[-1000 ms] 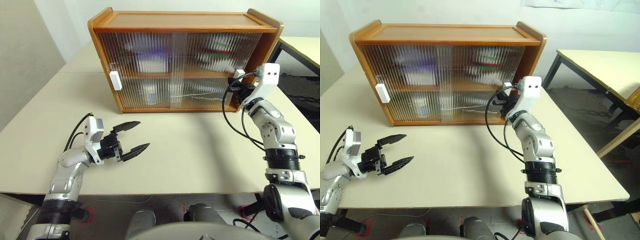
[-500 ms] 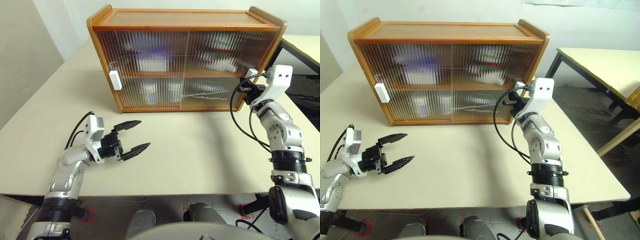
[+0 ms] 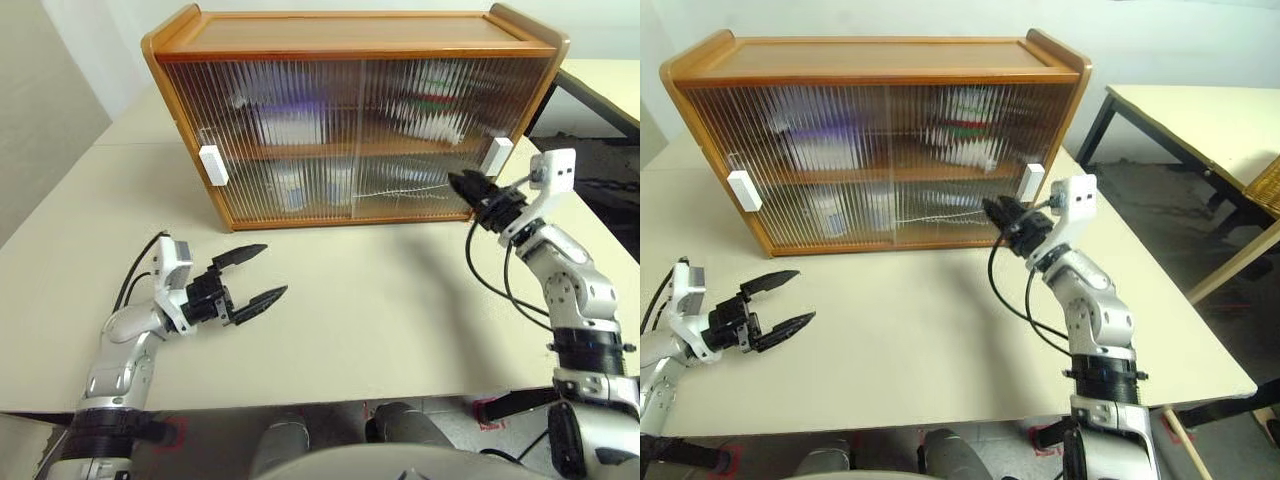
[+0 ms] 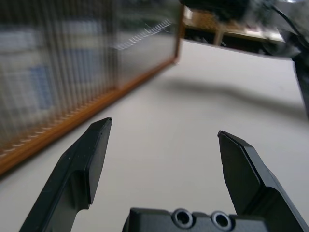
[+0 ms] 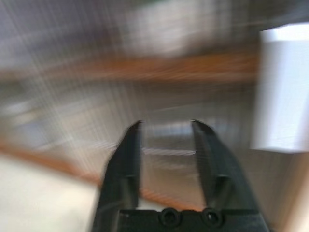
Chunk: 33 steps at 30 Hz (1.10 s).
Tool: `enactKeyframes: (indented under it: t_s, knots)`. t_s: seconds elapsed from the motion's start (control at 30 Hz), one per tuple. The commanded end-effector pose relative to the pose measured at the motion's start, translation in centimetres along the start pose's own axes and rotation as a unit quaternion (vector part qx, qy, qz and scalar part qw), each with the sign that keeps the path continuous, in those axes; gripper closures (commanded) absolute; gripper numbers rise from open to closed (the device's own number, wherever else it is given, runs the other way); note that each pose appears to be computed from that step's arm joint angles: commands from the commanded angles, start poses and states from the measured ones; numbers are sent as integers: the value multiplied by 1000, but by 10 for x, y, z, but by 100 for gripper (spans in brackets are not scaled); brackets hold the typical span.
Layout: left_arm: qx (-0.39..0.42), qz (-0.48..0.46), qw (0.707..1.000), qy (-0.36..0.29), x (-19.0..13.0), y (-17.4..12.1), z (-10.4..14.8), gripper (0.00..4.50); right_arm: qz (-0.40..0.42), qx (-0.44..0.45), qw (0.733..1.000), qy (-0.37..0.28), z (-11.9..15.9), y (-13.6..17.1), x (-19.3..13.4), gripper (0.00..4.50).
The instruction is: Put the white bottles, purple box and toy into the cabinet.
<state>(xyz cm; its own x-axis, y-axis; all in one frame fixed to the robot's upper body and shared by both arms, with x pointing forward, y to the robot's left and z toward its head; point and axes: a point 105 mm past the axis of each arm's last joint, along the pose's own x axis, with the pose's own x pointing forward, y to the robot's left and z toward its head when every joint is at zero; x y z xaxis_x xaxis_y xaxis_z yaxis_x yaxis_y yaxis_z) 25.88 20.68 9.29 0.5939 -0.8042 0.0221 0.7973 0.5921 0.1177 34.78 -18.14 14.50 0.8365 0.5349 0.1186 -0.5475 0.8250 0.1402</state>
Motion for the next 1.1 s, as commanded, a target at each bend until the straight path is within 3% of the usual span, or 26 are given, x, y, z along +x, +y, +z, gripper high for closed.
enactKeyframes:
  t_s: [0.03, 0.13, 0.17, 0.33, 0.53, 0.73, 1.1]
  knots:
    - [-8, 64, 998, -12, -19, 14, -1, 0, 69, 24, 997, 8, -12, 15, -19, 130]
    - [-14, 128, 992, -13, -37, 27, -1, 0, 94, 36, 995, 25, -26, 12, -45, 15]
    - [-13, 159, 987, -7, -46, 34, -2, 0, 81, 43, 995, 26, -29, 3, -55, 3]
    - [3, 330, 942, 55, -101, 69, -13, 0, -53, 50, 997, 35, -44, -68, -108, 3]
    - [11, 459, 883, 99, -139, 96, -21, 0, -145, 35, 989, -15, -33, -114, -126, 3]
    - [9, 476, 872, 114, -143, 104, -22, 0, -152, -9, 988, -33, -27, -126, -120, 3]
    - [4, 475, 873, 112, -149, 105, -22, 0, -141, 21, 989, -35, -52, -115, -114, 3]
